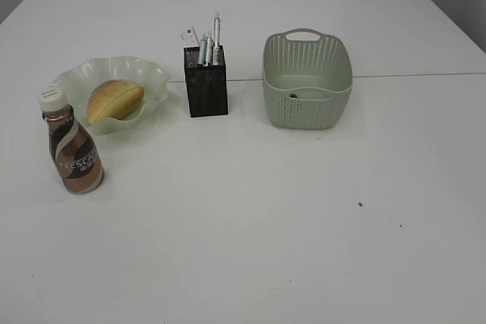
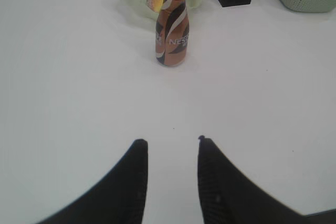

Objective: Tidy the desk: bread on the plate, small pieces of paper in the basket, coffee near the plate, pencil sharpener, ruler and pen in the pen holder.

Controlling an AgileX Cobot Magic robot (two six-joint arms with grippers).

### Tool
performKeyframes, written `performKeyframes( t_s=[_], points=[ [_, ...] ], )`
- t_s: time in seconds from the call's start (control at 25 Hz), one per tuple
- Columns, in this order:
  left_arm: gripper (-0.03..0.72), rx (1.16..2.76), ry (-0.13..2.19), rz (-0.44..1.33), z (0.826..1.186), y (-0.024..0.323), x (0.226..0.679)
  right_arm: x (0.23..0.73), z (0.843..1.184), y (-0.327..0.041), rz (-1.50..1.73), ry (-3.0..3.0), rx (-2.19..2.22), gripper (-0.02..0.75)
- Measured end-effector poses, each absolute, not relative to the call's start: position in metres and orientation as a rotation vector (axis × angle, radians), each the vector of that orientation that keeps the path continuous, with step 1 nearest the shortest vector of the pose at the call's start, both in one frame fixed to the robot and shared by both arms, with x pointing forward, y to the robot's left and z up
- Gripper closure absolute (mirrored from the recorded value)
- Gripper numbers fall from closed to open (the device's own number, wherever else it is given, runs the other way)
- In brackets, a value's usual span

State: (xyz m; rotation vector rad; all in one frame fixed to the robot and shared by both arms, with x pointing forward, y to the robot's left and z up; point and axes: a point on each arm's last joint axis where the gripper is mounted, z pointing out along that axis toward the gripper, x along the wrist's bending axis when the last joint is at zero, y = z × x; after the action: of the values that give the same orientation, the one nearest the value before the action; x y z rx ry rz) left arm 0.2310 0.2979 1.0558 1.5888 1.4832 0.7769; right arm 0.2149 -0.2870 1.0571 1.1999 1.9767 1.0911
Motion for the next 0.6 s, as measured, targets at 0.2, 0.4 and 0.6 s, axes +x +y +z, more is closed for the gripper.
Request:
performKeyframes(
  t_s=[0.2,0.4,0.6],
  points=[
    [0.447,1.588,1.482,0.778,1.056,0.298,0.231,0.22,1.046,-0.287,1.052,2.001,1.232,0.479],
    [0.448,1.588,1.482,0.778,1.056,0.298,0.231,0.227,1.043,-0.299,0.997,1.835,1.431,0.479],
    [0.448,1.588,1.482,0.778,1.056,0.298,0.231,0.228,1.043,-0.308,0.958,1.701,1.555,0.479]
  ],
)
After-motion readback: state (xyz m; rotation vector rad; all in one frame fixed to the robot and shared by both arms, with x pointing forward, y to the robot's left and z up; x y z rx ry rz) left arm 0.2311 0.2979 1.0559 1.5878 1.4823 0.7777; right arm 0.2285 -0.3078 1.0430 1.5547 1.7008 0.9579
